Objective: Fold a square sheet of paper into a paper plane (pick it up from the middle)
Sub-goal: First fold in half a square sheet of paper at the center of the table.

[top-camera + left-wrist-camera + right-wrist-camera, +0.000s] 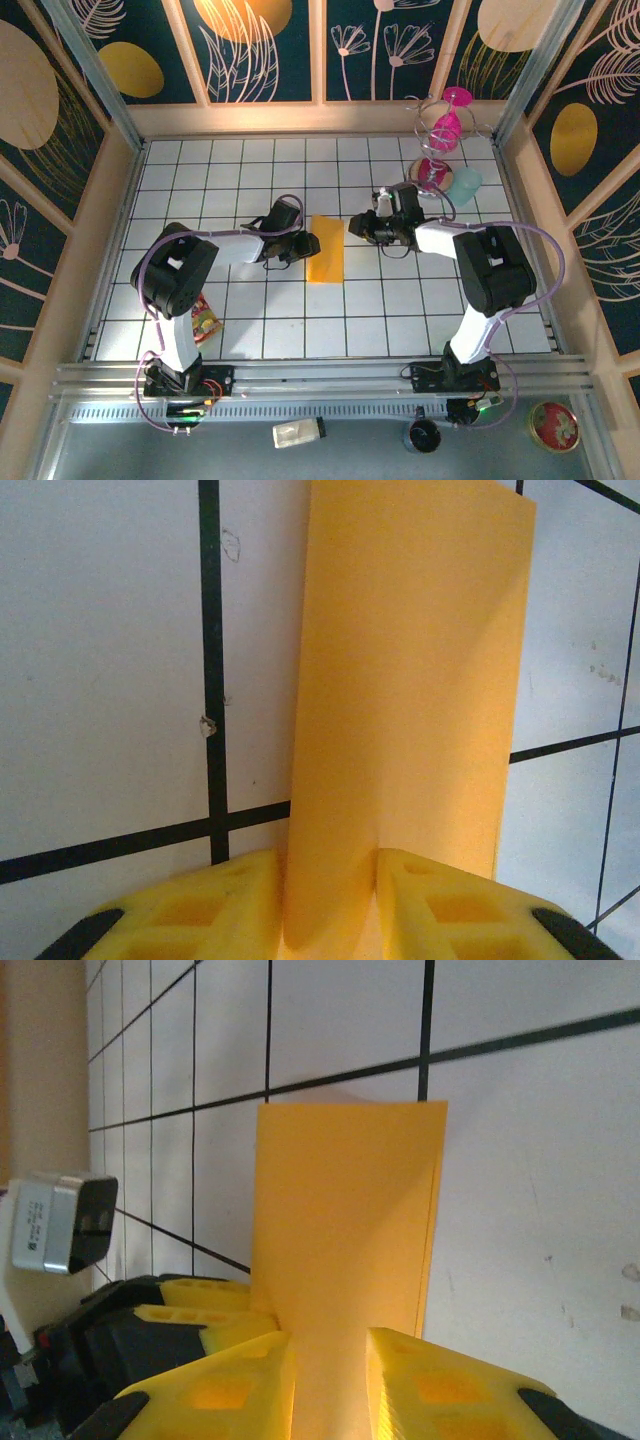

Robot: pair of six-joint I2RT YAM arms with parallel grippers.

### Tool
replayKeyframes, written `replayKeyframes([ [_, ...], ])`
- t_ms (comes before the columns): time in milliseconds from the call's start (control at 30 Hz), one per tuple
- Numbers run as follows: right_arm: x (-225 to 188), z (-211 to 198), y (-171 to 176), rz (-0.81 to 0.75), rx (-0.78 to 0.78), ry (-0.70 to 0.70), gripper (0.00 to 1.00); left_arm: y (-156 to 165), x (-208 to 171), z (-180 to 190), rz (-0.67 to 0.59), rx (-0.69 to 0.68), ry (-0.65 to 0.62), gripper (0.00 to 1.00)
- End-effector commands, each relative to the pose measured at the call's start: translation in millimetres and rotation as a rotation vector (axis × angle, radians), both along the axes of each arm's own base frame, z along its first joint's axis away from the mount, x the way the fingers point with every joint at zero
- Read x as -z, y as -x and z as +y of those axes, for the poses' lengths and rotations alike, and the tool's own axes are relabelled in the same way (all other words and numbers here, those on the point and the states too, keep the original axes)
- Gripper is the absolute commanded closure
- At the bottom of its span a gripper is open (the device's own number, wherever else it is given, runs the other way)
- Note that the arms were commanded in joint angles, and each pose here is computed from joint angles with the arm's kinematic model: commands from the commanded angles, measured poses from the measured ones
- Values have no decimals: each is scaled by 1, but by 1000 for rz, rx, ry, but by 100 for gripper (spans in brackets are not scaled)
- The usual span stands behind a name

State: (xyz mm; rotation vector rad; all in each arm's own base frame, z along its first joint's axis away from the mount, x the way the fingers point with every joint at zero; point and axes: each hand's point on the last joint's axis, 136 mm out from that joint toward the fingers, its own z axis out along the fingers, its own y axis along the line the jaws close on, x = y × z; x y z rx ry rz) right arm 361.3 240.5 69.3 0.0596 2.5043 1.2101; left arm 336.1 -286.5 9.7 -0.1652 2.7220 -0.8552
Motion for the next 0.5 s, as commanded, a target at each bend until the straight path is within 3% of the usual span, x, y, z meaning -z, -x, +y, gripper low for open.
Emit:
replayKeyframes([
  [0, 6, 6, 7, -12, -38, -11, 75, 54, 97, 48, 199, 19, -255, 68],
  [467, 12, 24, 16, 21, -77, -50, 76, 55, 110, 52, 258, -57, -272, 67],
])
